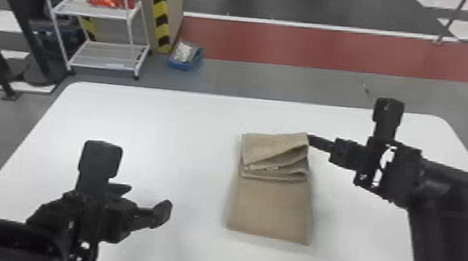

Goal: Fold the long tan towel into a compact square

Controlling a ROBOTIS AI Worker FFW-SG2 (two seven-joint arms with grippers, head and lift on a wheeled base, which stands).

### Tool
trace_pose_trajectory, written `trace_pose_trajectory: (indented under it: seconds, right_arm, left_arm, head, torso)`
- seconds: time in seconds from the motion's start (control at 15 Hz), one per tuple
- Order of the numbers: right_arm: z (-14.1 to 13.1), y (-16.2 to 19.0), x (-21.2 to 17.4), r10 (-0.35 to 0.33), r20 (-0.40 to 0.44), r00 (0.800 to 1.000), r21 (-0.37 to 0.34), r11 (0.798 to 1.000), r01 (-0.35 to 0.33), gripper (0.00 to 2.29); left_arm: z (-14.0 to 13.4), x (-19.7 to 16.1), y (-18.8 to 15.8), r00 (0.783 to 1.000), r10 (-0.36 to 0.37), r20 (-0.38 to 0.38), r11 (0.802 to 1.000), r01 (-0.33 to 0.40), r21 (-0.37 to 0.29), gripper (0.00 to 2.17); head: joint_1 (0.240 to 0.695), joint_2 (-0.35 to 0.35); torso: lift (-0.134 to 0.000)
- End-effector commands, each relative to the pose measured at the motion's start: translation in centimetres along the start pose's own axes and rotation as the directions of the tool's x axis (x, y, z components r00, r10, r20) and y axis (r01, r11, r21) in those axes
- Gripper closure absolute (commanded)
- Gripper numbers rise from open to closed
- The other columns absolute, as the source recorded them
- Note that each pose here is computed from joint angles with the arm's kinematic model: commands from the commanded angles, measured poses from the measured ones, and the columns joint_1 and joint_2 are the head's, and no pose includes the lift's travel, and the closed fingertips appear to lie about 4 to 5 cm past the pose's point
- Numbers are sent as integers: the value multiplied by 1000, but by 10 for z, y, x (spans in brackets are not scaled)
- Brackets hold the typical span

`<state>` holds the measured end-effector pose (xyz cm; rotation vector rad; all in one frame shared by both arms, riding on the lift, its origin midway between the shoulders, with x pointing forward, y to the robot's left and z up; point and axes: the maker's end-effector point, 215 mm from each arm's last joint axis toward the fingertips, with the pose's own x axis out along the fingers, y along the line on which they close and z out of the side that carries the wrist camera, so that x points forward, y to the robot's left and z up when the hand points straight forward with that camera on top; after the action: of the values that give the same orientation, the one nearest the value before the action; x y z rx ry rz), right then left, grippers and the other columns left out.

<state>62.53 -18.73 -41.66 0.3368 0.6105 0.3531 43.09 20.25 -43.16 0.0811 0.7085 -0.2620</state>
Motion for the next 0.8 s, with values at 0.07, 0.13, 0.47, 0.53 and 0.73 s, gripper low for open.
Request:
trace_pose_trajectory:
  seconds: [0.07,0.13,0.47,0.53,0.73]
  right_arm:
    - [2,12,15,38,3,999,-2,999,-38,2088]
    - [1,21,19,58,-2,998,-7,998,-58,2088]
    - [-9,44,27,111,-30,993,-24,994,-111,2081]
    - [-19,47,22,111,-54,992,-25,993,-113,2034]
    - [-54,40,-5,50,-185,981,-13,999,-53,1814]
  left_arm:
    - [0,-1,2,1000,4,2,1000,-4,-2,151]
    - [0,-1,3,1000,7,2,1000,-7,-2,151]
    - [-1,-3,4,1000,10,1,1000,-10,-4,151]
    - [-2,-4,5,1000,12,1,1000,-12,-5,151]
    - [-1,-6,9,1000,16,5,1000,-16,-7,151]
  head:
    - [695,16]
    - [695,25]
    - [695,63]
    - [695,68]
    - [695,78]
  torso:
    - [-124]
    - [-124]
    - [-124]
    - [-124]
    - [-124]
